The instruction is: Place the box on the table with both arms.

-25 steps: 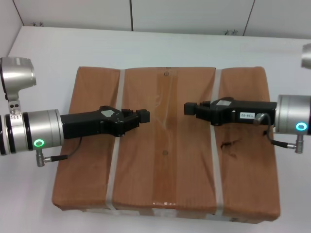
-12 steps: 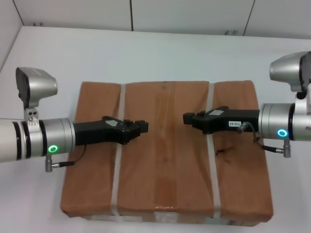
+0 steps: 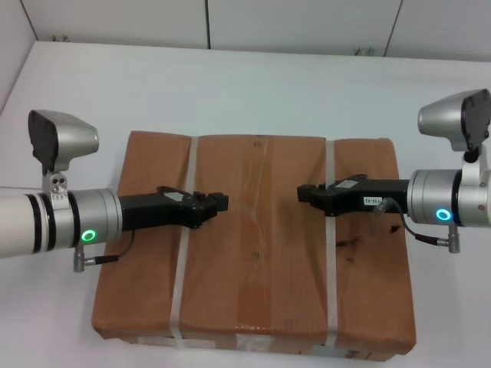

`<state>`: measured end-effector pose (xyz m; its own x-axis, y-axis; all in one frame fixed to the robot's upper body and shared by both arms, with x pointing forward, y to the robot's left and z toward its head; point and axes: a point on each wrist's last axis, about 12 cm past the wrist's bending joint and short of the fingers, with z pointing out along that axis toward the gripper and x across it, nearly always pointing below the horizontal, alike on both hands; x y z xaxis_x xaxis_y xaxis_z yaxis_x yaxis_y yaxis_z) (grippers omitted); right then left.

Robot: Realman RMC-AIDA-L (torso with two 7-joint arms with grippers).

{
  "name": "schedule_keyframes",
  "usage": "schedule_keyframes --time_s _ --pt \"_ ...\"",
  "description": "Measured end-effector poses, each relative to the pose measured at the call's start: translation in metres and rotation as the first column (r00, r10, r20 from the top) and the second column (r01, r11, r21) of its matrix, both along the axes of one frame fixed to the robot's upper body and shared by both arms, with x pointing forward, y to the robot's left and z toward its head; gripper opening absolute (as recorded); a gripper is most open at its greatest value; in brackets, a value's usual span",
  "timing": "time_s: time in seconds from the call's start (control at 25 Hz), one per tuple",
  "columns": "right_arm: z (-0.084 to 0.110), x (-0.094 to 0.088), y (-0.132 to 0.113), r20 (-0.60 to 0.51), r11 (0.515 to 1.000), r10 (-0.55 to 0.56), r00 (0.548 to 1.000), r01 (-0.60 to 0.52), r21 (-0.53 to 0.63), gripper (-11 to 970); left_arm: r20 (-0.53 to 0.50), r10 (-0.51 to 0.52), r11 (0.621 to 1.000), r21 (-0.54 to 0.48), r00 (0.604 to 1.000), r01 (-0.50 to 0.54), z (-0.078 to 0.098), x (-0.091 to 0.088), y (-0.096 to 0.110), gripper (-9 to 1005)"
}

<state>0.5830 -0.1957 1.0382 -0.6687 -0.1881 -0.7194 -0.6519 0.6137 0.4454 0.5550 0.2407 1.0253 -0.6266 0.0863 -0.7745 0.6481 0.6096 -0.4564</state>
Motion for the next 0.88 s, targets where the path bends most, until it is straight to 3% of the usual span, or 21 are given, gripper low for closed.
schedule_keyframes --time_s 0.88 --pt "-0.008 0.003 0.0 -0.006 0.997 -0.061 0.998 0.06 -0.042 57 -0.033 0.039 0.995 0.093 0.999 -0.035 -0.013 0.002 -0.004 102"
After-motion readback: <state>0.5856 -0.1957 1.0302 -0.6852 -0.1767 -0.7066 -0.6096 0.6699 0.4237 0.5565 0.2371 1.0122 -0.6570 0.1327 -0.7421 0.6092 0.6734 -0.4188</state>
